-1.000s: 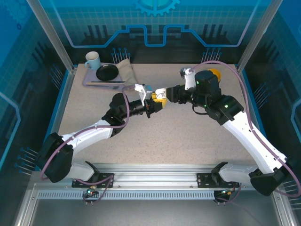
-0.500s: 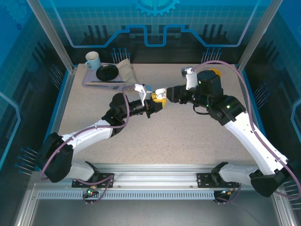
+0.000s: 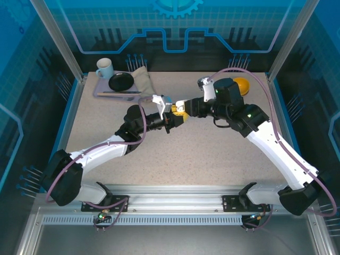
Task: Insert wireless bluetooth earbuds into charging case
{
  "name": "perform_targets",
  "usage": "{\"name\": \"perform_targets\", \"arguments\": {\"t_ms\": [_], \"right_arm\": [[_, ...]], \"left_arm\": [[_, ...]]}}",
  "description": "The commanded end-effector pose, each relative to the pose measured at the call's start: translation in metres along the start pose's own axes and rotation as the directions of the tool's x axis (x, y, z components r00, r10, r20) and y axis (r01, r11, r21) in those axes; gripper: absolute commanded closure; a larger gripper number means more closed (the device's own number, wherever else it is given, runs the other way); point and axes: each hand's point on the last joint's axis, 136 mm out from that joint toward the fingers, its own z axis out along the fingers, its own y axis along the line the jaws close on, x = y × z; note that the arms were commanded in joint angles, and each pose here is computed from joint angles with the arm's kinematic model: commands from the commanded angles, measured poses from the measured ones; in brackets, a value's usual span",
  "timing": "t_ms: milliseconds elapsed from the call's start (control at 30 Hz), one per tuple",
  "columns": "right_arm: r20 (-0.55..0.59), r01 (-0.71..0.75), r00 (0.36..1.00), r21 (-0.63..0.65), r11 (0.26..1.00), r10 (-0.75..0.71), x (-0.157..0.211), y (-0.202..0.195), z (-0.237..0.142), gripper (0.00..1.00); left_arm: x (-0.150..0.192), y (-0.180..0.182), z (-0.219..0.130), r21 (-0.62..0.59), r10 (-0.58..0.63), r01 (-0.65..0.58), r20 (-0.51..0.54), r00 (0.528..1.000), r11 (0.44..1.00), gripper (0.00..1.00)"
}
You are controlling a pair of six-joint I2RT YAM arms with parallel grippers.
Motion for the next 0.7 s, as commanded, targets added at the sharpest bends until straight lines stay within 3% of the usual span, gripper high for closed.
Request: {"name": "perform_targets", "arguments": {"t_ms": [0,400,567,667], "right_arm": [[0.032,0.013,0.999,0.061,0.998,-0.015,-0.007,-0.011,-0.020,0.53],[0.074,-0.008,0.997,-0.030,1.000,0.010,-0.017,-0.002,-0.028,0.55],[0.071,-0.133,0.989,0.052,0.990,0.129,-0.010,-0.038,-0.021,0.56],[0.023,-0.227,0.974,0.172,0.958,0.227,0.022,-0.075,-0.005,0.55]], "left_arm": [[-0.021,-0.006,0.001,0.021,0.048,-0.050,0.052,0.997,0.999,1.00],[-0.020,-0.006,0.001,0.023,0.046,-0.047,0.050,0.998,0.999,1.00],[-0.014,0.001,0.000,-0.015,0.050,-0.050,0.039,0.998,0.999,1.00],[-0.006,0.006,-0.002,-0.035,0.046,-0.045,0.036,0.998,0.998,1.00]]}}
